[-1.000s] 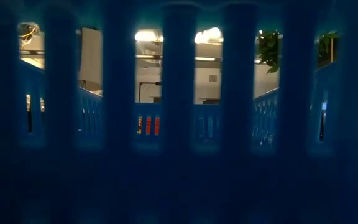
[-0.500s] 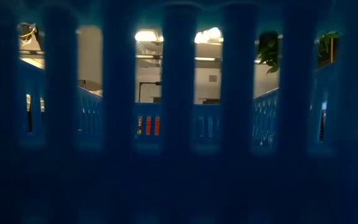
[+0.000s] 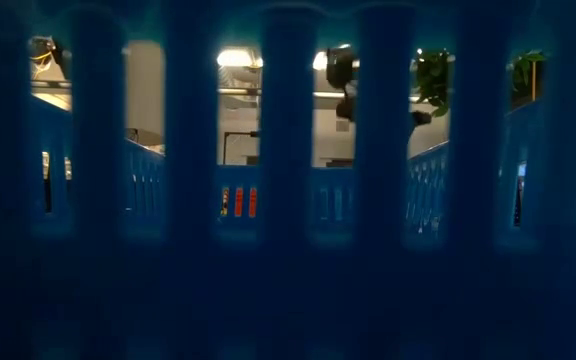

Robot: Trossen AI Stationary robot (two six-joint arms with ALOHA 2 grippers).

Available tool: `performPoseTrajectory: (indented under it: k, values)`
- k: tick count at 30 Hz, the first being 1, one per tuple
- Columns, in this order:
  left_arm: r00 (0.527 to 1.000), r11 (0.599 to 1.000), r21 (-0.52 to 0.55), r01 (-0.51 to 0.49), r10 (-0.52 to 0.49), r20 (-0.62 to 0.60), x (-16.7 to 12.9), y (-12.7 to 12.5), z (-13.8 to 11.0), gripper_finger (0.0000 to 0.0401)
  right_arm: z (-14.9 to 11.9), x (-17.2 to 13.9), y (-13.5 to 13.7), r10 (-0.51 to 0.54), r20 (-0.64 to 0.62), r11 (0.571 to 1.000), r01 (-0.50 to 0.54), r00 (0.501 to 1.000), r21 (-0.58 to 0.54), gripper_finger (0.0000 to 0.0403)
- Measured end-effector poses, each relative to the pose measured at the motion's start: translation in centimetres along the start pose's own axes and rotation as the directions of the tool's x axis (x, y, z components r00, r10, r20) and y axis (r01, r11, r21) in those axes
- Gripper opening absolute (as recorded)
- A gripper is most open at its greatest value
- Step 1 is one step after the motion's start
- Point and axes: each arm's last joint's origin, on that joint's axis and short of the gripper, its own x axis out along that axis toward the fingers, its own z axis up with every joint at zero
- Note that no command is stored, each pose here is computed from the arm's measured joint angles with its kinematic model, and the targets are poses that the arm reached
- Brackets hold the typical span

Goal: Stack baskets by color
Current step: Stack the top black bin on top of the bottom right black bin

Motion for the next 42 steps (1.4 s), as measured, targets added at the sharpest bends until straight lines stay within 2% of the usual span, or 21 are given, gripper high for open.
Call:
performPoseTrajectory:
  k: [9, 19, 29, 33, 37, 42]
  values:
    - [0.995, 0.995, 0.058, -0.082, 0.078, 0.069, 0.0, 0.2, 0.2, 0.0084, 2.1, 4.4, -0.9, -0.035, -0.115, 0.999, 0.038, 0.993, 0.026, 0.0149]
    - [0.994, 0.995, 0.058, -0.086, 0.082, 0.072, 0.0, 0.2, 0.2, 0.0084, 3.6, 6.5, -2.2, -0.052, -0.128, 0.996, 0.062, 0.990, 0.070, 0.0149]
    - [0.994, 0.995, 0.057, -0.086, 0.082, 0.073, 0.0, 0.2, 0.2, 0.0084, 4.7, 8.8, -2.8, -0.073, -0.137, 0.995, 0.082, 0.988, 0.058, 0.0145]
    - [0.994, 0.995, 0.057, -0.086, 0.081, 0.073, 0.0, 0.2, 0.2, 0.0084, 5.1, 8.9, -2.9, -0.112, -0.088, 0.993, 0.114, 0.990, 0.018, 0.0104]
    - [0.994, 0.995, 0.057, -0.086, 0.082, 0.073, 0.0, 0.2, 0.2, 0.0084, 5.4, 8.9, -2.9, -0.126, -0.054, 0.992, 0.126, 0.991, -0.008, 0.0025]
    - [0.994, 0.995, 0.058, -0.086, 0.082, 0.073, 0.0, 0.2, 0.2, 0.0084, 5.5, 8.9, -2.8, -0.116, -0.032, 0.993, 0.115, 0.993, -0.038, 0.0014]
